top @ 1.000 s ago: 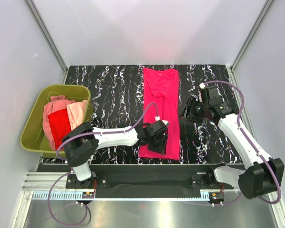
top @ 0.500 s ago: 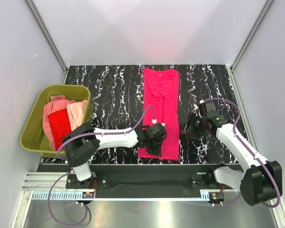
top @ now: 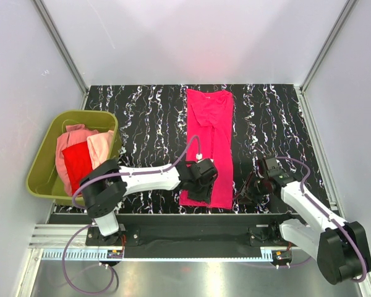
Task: Fold and stack the t-shirts
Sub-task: Fold the tshirt
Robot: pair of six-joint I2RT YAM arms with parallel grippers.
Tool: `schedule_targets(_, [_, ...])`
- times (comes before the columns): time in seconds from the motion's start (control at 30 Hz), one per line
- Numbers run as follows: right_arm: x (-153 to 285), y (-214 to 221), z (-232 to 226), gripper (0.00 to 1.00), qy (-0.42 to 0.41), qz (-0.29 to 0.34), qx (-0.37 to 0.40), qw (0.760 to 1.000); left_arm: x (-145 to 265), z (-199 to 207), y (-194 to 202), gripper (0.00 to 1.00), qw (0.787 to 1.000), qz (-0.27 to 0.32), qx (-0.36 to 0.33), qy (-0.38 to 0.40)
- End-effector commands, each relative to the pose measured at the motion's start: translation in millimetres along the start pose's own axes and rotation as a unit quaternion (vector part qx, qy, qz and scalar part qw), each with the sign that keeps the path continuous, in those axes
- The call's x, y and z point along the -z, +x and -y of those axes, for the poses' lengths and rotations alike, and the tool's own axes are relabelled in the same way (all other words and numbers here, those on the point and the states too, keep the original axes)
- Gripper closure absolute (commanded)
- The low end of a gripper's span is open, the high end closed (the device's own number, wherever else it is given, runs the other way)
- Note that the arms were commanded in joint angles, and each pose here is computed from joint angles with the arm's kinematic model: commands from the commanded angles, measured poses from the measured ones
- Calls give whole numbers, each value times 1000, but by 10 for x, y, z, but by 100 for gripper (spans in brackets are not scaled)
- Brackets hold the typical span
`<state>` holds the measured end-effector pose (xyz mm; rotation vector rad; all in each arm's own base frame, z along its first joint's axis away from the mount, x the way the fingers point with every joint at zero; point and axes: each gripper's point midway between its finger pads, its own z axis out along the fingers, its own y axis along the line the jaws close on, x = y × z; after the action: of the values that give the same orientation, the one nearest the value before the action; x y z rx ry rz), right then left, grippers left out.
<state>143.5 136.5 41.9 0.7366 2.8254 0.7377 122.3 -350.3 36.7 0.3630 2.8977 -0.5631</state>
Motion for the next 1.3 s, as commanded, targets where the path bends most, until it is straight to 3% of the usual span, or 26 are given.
schedule_targets(0.0, [-2,-13,-172,61,-33,-2,2,999,411,238,-284,52,998,57,-29,29])
schedule_targets(0.17, [-70,59,-125,69,-24,-17,2,1000,516,223,-383,53,996,68,-35,52])
schedule_targets(0.2, [-80,80,-164,77,-33,-20,5,999,560,281,-441,54,993,79,-38,73])
schedule_targets(0.37, [-72,103,-237,93,-36,-22,12,999,595,659,-391,60,980,58,-76,175])
schedule_targets(0.53, [-153,150,-307,96,-58,-34,14,998,331,636,-336,64,983,34,-63,171])
schedule_targets(0.77, [-410,292,182,100,28,-56,-11,998,13,363,-214,64,991,14,-48,123])
schedule_targets(1.03, [-225,182,0,98,11,-27,8,1000,-69,232,-95,64,994,-2,-38,105])
schedule_targets(1.2, [26,123,-86,78,15,0,9,1000,369,373,-220,57,989,22,-50,135])
schedule_targets(1.27, [52,127,-76,75,16,4,4,1000,536,348,-250,54,988,29,-50,143])
